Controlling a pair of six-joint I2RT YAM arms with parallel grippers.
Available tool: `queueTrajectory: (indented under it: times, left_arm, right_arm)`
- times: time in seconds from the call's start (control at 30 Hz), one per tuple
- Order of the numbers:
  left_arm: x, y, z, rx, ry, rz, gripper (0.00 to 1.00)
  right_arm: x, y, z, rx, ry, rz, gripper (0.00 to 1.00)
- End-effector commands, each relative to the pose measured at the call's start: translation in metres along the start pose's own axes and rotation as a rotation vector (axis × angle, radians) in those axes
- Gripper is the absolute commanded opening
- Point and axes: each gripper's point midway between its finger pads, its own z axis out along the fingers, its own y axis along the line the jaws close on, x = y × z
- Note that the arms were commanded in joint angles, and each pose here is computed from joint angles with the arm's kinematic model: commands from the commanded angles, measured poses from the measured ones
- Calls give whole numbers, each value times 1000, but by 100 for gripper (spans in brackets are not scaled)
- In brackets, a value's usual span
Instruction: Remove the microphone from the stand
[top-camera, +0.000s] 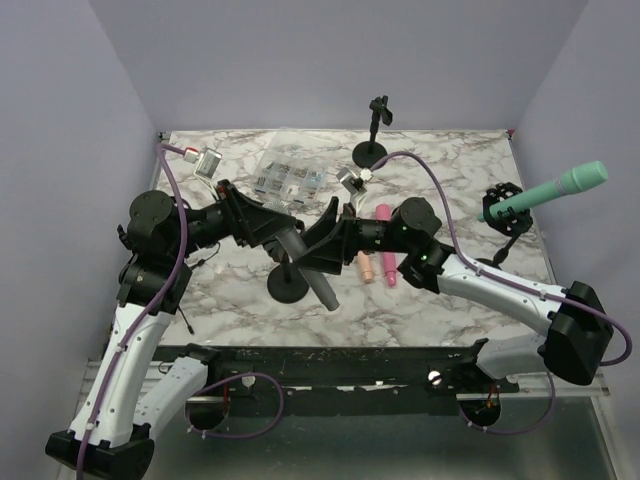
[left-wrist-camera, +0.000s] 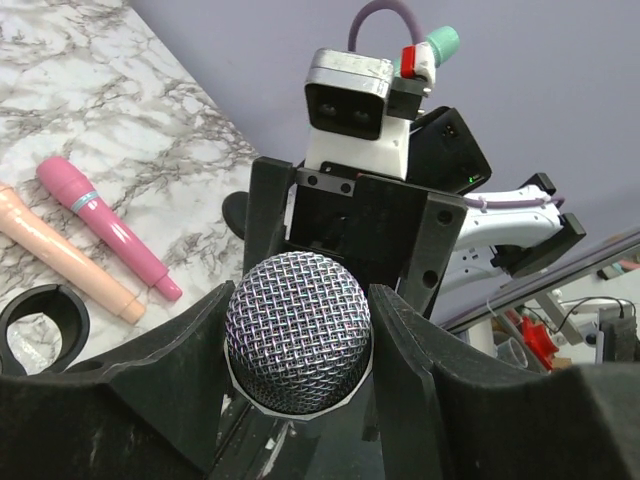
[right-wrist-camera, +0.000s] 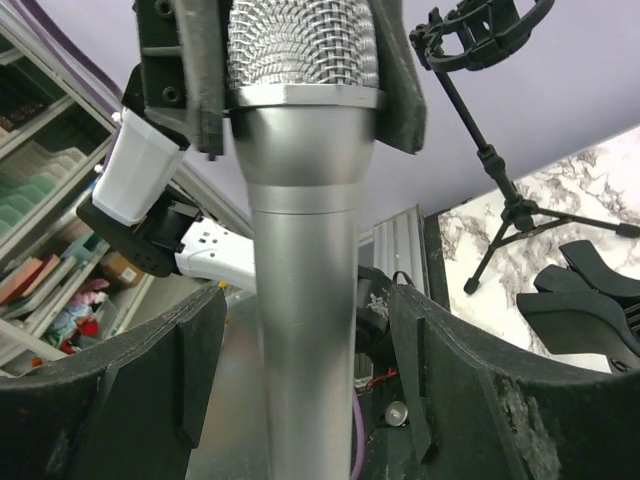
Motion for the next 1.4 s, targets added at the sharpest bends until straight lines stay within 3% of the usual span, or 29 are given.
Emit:
queueTrajectory:
  times: [0.0, 0.07, 0.13, 0.23, 0.3, 0.33, 0.37, 0.4, 0.43, 0.5, 0.7, 0.9, 1.1, 1.37]
  left_arm:
    - [1, -19, -2, 89, 5, 27, 0]
    - [1, -18, -2, 86, 5, 28, 0]
    - [1, -17, -2, 84, 11, 30, 0]
    - [1, -14, 0, 62, 20, 18, 0]
    - [-1, -14, 1, 54, 33, 25, 0]
    - [-1, -14, 1, 50, 47, 26, 13]
    - [-2, -15, 0, 44, 51, 38, 46]
    - [-2, -14, -1, 30, 59, 44, 70]
    - [-3, -15, -2, 22, 59, 58, 86]
    - [-6, -16, -5, 1, 51, 95, 99]
    - [-25, -20, -25, -130, -15, 263, 99]
    - [-54, 7, -69, -472, -179, 395, 99]
    - [-72, 50, -137, -893, -339, 459, 99]
    - [-66, 67, -173, -1052, -406, 486, 98]
  right_arm:
    - [-1, 3, 5, -19, -26, 3, 69]
    - [0, 0, 5, -5, -25, 9, 62]
    - [0, -4, 4, 14, -33, 10, 48]
    - [2, -10, 4, 41, -39, 12, 6]
    - [0, -18, 3, 92, -41, 9, 1]
    - [-1, -20, 2, 111, -46, 3, 1]
    - [-2, -23, 0, 130, -57, -10, 1]
    - [-4, -25, -2, 150, -68, -23, 1]
    - [-6, -27, -4, 177, -83, -29, 1]
    - [-13, -31, -10, 228, -113, -49, 1]
    - [-41, -48, -43, 454, -260, -114, 1]
    - [-56, -88, -98, 804, -391, -158, 1]
    - [-42, -126, -129, 1062, -325, -178, 1]
    - [5, -178, -124, 1193, -119, -131, 1]
